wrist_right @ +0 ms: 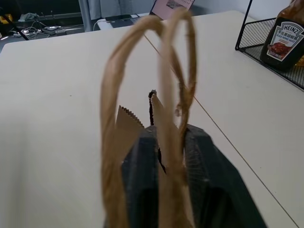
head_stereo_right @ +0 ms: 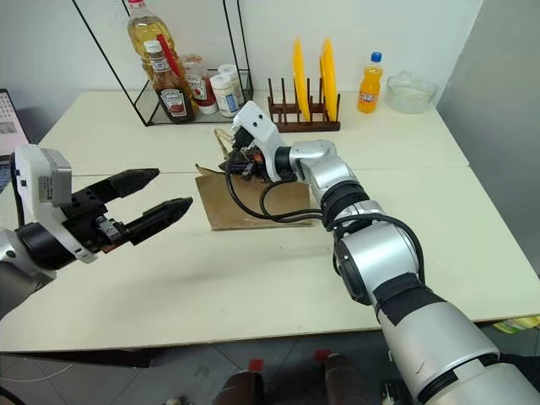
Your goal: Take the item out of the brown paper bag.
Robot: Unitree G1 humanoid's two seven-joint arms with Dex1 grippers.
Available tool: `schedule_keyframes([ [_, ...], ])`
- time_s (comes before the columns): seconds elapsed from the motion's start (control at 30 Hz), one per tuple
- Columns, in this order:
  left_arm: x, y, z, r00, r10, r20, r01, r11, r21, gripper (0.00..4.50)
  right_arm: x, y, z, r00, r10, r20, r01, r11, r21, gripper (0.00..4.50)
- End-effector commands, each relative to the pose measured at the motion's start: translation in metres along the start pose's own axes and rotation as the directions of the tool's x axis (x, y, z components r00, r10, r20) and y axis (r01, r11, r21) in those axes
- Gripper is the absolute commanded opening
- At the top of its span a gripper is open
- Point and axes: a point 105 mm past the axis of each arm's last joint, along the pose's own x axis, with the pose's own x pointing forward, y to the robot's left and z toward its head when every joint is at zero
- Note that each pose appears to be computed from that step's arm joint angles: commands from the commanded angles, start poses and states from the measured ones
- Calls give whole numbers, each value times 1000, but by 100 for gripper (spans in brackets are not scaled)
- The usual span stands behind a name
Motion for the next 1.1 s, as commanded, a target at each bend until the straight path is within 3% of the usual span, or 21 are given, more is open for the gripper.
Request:
schedule_keyframes([
  [0.03, 1, 3, 8, 999, 15, 30, -16, 999, 50, 450, -11, -10, 13, 999, -23, 37, 24, 999, -45, 239],
  [0.23, 4, 9, 5, 1000, 10, 23, -11, 999, 53, 450, -33, -22, 21, 999, -24, 43, 27, 997, -70, 447],
  [0.57, 7, 38, -1, 998, -1, -59, 8, 993, 120, 450, -81, -15, -3, 990, 118, -80, -127, 985, -114, 447],
  [0.7, 18, 61, 0, 997, 17, -80, -2, 984, 179, 450, -108, -5, 0, 990, 127, -57, -131, 989, -68, 447],
  [0.8, 36, 82, 6, 998, 42, -45, -32, 977, 212, 450, -120, 0, 4, 1000, 20, 8, -20, 999, -35, 447],
  [0.9, 61, 109, 10, 993, 120, -6, -115, 963, 243, 450, -131, 2, 7, 981, -176, 83, 177, 984, -9, 447],
  [1.1, 108, 136, 5, 986, 165, -5, -154, 931, 332, 450, -148, 44, -16, 929, -358, 94, 362, 931, -37, 447],
])
